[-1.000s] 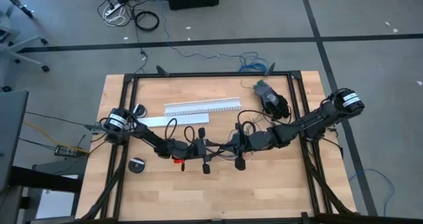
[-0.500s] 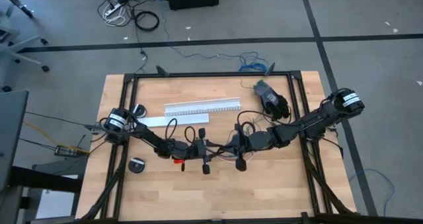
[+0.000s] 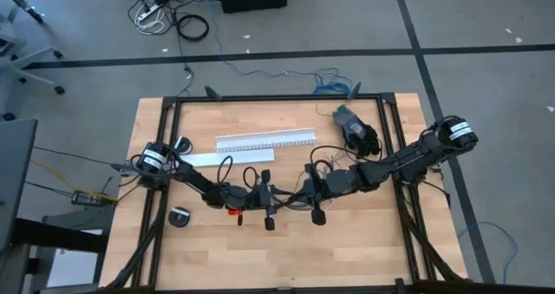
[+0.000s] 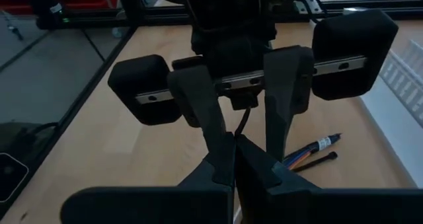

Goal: Ziptie cables
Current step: Wrap the colored wires together using a zip tie

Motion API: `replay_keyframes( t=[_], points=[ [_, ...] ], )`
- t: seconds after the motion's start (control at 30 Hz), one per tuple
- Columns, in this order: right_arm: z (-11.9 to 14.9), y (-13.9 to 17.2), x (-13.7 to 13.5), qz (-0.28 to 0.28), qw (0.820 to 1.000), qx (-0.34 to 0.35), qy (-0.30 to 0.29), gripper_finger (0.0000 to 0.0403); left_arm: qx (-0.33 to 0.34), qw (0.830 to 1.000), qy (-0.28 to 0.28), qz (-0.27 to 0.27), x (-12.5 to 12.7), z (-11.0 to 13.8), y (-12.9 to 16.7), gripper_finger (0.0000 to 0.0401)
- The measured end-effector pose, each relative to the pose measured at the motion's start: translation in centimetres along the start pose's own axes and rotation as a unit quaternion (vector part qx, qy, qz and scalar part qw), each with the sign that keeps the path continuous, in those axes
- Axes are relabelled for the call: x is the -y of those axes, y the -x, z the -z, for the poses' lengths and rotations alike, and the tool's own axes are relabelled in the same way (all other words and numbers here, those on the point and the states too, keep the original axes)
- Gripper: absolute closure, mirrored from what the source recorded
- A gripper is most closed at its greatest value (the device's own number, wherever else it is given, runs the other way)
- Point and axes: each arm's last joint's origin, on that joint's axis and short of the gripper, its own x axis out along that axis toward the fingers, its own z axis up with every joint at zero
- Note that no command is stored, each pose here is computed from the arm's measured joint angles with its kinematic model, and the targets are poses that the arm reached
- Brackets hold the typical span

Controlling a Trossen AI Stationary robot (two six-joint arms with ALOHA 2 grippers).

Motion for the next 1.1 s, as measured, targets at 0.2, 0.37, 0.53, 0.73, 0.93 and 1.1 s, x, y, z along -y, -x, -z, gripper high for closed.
replay_keyframes(
  t=[0.2,0.37,0.53,0.73,0.93,1.1],
  points=[
    [0.1,0.0,-0.1,-0.019,1.000,-0.007,-0.014,0.0403,-0.005,1.000,-0.002,0.003,0.0,0.1,0.0,0.0299],
    [0.8,0.1,-0.5,-0.023,0.998,-0.046,-0.041,0.0403,-0.029,0.999,-0.012,0.010,0.1,0.6,0.0,0.0299],
    [1.2,0.3,-0.9,-0.029,0.996,-0.062,-0.050,0.0403,-0.080,0.996,-0.002,0.041,0.4,1.7,0.2,0.0299],
    [1.1,0.6,-0.9,-0.027,0.996,-0.069,-0.050,0.0403,-0.091,0.995,0.007,0.041,0.4,1.9,0.2,0.0299],
    [1.3,1.4,-0.5,0.010,0.994,-0.097,-0.056,0.0403,-0.086,0.995,0.010,0.040,0.4,1.8,0.2,0.0299],
    [1.0,1.6,-0.5,0.005,0.994,-0.090,-0.056,0.0403,-0.063,0.997,0.020,0.038,0.3,1.3,0.1,0.0299]
  ],
)
